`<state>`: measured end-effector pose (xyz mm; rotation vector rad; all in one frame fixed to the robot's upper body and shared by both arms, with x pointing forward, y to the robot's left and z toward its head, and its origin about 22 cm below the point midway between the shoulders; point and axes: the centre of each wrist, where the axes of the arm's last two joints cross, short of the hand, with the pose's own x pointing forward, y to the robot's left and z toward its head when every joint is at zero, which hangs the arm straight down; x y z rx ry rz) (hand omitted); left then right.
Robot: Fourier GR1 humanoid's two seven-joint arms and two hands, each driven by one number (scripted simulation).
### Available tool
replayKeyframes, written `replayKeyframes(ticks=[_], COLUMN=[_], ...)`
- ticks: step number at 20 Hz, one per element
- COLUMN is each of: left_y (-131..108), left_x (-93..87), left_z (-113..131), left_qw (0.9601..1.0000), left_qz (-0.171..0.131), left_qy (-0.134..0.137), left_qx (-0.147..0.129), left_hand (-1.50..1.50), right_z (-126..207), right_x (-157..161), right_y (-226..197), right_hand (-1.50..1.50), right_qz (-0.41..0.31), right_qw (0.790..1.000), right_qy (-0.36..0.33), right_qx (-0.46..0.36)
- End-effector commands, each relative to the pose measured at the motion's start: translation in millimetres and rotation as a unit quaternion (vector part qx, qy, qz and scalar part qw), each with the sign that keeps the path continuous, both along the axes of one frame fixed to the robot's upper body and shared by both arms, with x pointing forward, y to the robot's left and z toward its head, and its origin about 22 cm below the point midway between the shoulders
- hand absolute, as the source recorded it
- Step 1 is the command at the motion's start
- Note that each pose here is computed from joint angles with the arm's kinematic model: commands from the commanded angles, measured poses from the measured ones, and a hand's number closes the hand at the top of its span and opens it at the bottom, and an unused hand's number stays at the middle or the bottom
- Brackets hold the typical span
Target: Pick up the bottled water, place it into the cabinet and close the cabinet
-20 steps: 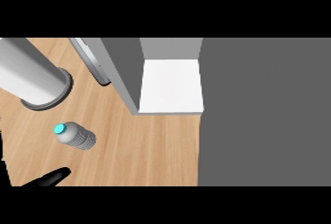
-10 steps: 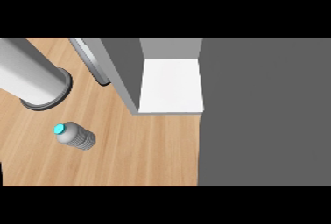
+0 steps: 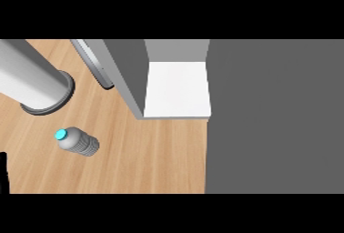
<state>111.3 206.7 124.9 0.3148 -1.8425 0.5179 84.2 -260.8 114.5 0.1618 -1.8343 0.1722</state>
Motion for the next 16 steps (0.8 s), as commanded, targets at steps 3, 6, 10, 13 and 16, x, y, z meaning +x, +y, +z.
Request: replayKeyframes(ticks=[3, 6, 10, 13, 16], left_y=[-7, 5, 13, 36, 44], left_x=[1.6, 10.4, 28.2, 35.5, 32.7], left_z=[-20, -28, -46, -54, -77], left_qw=[0.9997, 0.9992, 0.9978, 0.9977, 0.9964], left_qz=[0.022, 0.029, 0.036, 0.035, 0.049], left_qy=[0.003, 0.026, 0.048, 0.028, 0.050], left_qx=[0.008, -0.004, -0.029, -0.051, -0.047], left_hand=[-1.50, -1.50, -1.50, -1.50, -1.50], right_z=[32, 29, 37, 26, 33], right_x=[-24, -33, -39, -41, -46], right_y=[-3, -1, 8, -2, 2], right_hand=[-1.50, -1.50, -1.50, -1.50, -1.50], right_qz=[0.010, 0.001, 0.006, 0.021, 0.014], right_qw=[0.999, 0.999, 0.999, 0.999, 0.999], right_qy=[-0.031, -0.040, -0.034, -0.027, -0.035], right_qx=[0.010, 0.023, 0.016, 0.008, 0.010])
